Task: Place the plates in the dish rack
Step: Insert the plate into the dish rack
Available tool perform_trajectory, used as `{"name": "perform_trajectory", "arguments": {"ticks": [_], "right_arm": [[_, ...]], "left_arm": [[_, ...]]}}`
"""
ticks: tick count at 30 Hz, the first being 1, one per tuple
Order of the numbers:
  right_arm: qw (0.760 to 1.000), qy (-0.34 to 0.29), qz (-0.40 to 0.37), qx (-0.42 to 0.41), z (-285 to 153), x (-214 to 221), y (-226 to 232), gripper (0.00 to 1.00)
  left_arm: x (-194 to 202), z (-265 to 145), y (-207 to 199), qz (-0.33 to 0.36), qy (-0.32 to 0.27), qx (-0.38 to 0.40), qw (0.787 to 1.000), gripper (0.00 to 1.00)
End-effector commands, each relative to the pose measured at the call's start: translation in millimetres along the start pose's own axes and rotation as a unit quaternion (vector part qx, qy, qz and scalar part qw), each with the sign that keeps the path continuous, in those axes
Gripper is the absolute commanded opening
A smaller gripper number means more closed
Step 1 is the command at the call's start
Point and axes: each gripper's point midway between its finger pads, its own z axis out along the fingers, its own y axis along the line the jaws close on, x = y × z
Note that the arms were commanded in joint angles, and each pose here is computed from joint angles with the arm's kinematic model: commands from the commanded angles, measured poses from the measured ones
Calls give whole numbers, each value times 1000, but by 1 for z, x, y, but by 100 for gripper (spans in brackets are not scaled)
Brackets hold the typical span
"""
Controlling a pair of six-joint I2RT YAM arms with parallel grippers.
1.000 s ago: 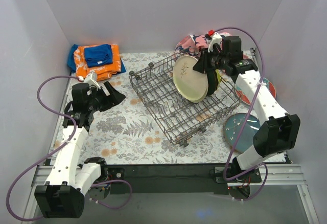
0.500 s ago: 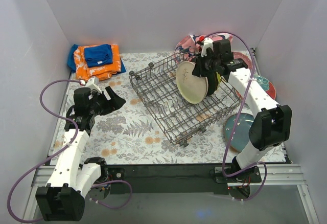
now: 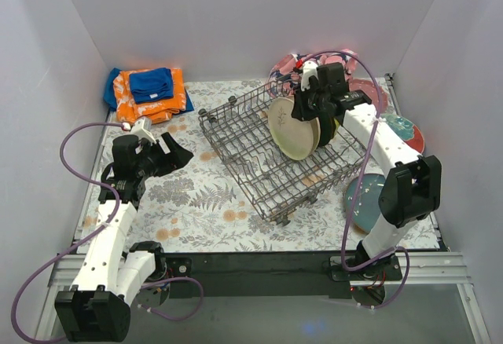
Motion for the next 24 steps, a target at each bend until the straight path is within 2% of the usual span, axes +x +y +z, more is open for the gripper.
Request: {"name": "perform_trajectory", "arguments": {"ticks": [1, 4, 8, 9, 13, 14, 16, 19, 24], "right_arm": [[997, -70, -39, -6, -3, -41, 8, 1], [997, -62, -46, -11, 2, -34, 9, 2], [997, -55, -54, -15, 5, -29, 10, 18], [997, -54, -55, -16, 5, -28, 10, 25], [997, -51, -59, -19, 6, -26, 11, 33], [997, -49, -62, -19, 5, -26, 10, 38], [996, -54, -68, -20, 1, -31, 13, 45], [994, -67, -81, -19, -10, -41, 15, 47], [989, -99, -113, -7, -44, -61, 20, 59]], "left_arm": [[-9, -9, -11, 9, -17, 19, 1000, 73], [-8, -10, -12, 7, -16, 20, 1000, 73], [-7, -10, -14, 4, -13, 25, 1000, 73], [-8, -10, -15, 3, -14, 26, 1000, 73], [-11, -12, -19, 3, -16, 33, 999, 73], [-13, -13, -22, 5, -18, 36, 999, 73], [-15, -15, -24, 6, -19, 39, 999, 73], [-17, -16, -26, 6, -21, 41, 999, 73], [-22, -19, -31, 9, -26, 47, 999, 73]]}}
